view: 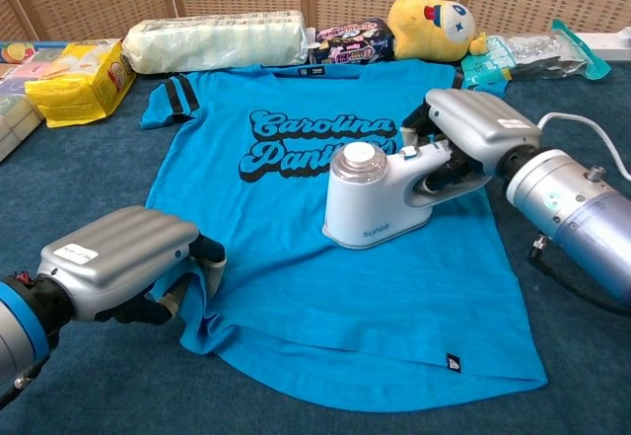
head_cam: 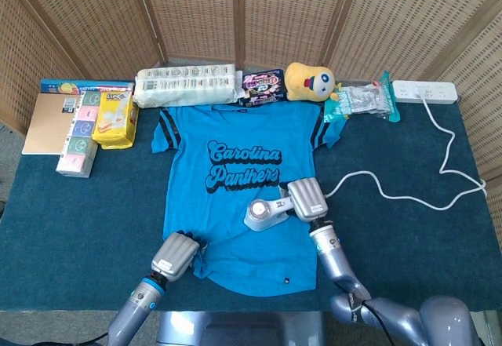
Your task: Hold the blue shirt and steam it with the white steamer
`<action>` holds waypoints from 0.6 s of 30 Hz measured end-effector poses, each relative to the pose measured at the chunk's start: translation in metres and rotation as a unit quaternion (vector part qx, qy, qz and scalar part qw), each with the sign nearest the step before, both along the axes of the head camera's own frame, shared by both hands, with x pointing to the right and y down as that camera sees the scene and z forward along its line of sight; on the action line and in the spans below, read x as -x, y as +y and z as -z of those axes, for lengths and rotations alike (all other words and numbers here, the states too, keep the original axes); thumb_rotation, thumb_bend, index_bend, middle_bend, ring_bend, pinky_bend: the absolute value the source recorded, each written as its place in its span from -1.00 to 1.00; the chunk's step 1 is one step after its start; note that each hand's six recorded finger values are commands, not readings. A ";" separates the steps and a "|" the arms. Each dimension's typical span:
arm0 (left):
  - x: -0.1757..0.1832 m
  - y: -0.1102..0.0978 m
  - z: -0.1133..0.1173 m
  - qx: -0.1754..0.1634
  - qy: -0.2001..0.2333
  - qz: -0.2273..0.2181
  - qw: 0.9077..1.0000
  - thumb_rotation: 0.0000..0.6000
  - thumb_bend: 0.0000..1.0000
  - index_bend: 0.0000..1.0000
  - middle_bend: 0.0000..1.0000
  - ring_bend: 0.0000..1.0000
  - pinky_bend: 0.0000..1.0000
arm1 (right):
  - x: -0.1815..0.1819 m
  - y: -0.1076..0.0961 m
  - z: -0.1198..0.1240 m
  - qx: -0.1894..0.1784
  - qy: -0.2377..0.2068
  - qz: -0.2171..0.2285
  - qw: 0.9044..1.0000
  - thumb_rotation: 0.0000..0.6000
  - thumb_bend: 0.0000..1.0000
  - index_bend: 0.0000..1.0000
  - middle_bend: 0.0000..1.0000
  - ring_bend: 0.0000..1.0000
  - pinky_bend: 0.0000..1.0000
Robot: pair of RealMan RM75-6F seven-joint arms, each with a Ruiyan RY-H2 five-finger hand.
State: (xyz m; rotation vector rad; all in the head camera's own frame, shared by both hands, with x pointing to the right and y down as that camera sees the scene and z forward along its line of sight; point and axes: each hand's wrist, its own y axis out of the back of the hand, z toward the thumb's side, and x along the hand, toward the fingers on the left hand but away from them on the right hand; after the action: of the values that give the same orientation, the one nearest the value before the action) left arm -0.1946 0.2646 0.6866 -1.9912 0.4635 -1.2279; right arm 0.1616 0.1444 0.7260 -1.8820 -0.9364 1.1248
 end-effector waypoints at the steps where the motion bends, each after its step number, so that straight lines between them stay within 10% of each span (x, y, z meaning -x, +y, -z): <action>1: 0.000 0.000 0.000 0.000 0.000 0.000 1.000 1.00 0.31 0.04 0.09 -0.03 -0.02 | 0.001 0.003 0.001 0.001 -0.002 0.004 1.000 1.00 -0.28 0.49 0.40 0.46 0.33; 18: -0.001 0.001 0.000 0.001 0.003 -0.002 1.000 1.00 0.31 0.04 0.09 -0.03 -0.02 | -0.036 0.026 0.013 0.013 0.032 0.015 0.999 1.00 -0.28 0.49 0.40 0.46 0.32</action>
State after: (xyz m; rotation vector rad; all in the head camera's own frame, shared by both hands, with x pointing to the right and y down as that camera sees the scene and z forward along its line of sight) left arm -0.1933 0.2660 0.6866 -1.9965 0.4604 -1.2204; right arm 0.1975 0.1703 0.7127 -1.8650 -0.8585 1.1766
